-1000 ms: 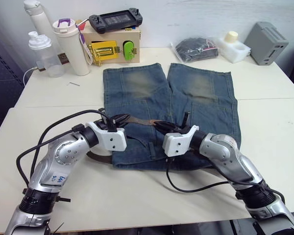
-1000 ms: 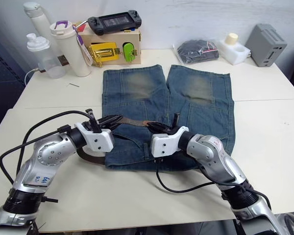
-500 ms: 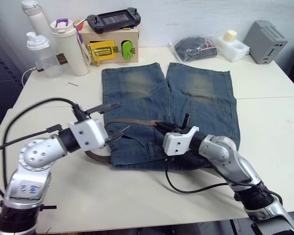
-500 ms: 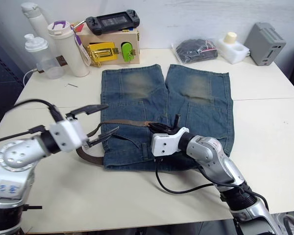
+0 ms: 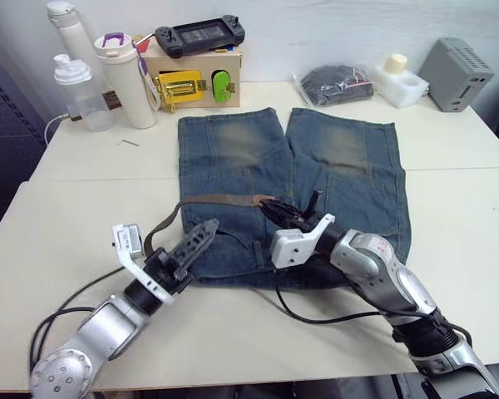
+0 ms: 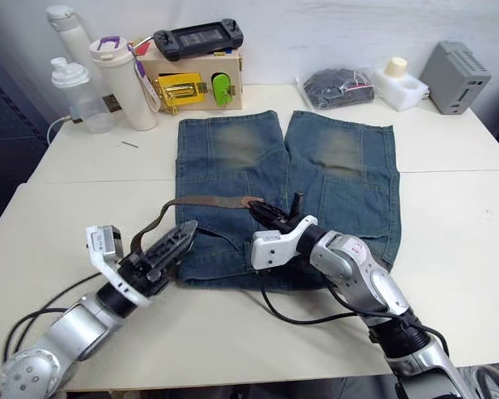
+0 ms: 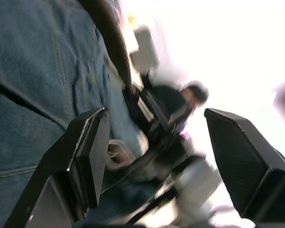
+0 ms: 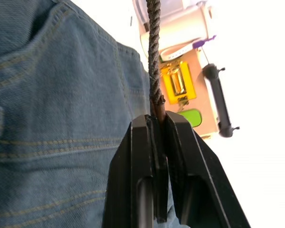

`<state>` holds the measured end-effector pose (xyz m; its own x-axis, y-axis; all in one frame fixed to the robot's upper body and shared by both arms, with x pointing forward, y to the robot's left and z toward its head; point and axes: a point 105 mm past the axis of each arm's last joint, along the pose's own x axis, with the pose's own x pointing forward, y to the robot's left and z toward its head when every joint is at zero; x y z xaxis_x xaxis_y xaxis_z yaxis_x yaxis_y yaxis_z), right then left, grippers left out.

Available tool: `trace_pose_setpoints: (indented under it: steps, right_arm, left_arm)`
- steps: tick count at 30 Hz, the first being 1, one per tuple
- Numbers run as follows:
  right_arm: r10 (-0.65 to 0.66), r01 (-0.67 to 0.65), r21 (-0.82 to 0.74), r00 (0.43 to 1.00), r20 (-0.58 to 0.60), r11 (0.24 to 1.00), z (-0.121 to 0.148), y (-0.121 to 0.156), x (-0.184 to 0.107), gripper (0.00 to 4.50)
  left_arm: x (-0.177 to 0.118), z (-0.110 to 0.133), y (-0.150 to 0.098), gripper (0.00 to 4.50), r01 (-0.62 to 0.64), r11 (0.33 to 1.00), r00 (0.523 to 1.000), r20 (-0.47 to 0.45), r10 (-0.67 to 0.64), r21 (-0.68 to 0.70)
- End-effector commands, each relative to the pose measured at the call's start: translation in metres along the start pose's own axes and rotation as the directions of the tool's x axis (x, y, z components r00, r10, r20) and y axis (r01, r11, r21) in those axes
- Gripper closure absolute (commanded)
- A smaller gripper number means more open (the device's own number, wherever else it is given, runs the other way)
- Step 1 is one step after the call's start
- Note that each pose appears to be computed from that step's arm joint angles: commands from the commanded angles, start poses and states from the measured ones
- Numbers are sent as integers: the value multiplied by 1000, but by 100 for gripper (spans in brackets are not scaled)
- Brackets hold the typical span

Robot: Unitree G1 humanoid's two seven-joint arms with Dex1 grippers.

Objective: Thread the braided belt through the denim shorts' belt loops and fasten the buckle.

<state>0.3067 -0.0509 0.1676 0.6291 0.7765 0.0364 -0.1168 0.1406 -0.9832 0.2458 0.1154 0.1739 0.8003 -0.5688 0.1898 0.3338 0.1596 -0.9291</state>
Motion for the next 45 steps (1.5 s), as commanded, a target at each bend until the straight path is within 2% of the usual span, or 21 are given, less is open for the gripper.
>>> trace_pose_setpoints:
  steps: [1,6,10,13,19,27,29,30,32,37,39,43,45]
  right_arm:
    - [-15,16,-39,999,37,999,8,-2,-1,450]
    - [-22,24,-58,999,38,998,7,-4,-3,450]
    - [-27,30,-59,999,37,998,7,-4,-3,450]
    - [-32,34,-59,999,41,998,8,-5,-3,450]
    - [-33,36,-56,998,47,998,10,-5,-4,450]
    - [-42,43,-5,998,51,999,12,-6,-5,450]
    - [-79,73,132,996,40,989,10,-13,-7,364]
    - [-88,81,214,996,24,974,6,-15,-8,335]
    - [-75,77,358,997,-20,931,-7,-17,-14,241]
    - [-11,48,531,997,-74,846,-36,-30,-40,10]
    - [25,27,591,997,-79,806,-45,-34,-50,3]
    - [116,-69,809,993,1,583,-45,-38,-68,3]
    - [182,-144,851,982,59,504,-38,-34,-75,3]
  left_arm:
    - [11,8,-7,102,4,997,999,36,-2,-72]
    - [17,25,3,102,-47,988,990,126,66,-146]
    - [18,25,7,102,-61,985,989,123,81,-161]
    - [19,26,10,184,-69,980,986,136,96,-186]
    - [22,24,9,440,-40,982,991,121,63,-187]
    - [24,23,5,446,10,985,995,102,8,-173]
    - [24,25,3,450,23,986,995,102,-6,-163]
    - [23,26,2,450,27,987,994,106,-10,-157]
    - [19,32,1,450,24,991,993,120,-8,-133]
    - [0,37,10,450,-60,998,996,70,61,-13]
    - [-9,38,15,450,-100,994,994,44,99,35]
    - [-28,38,31,450,-177,977,984,-2,178,122]
    - [-30,37,31,450,-171,978,985,-5,173,120]
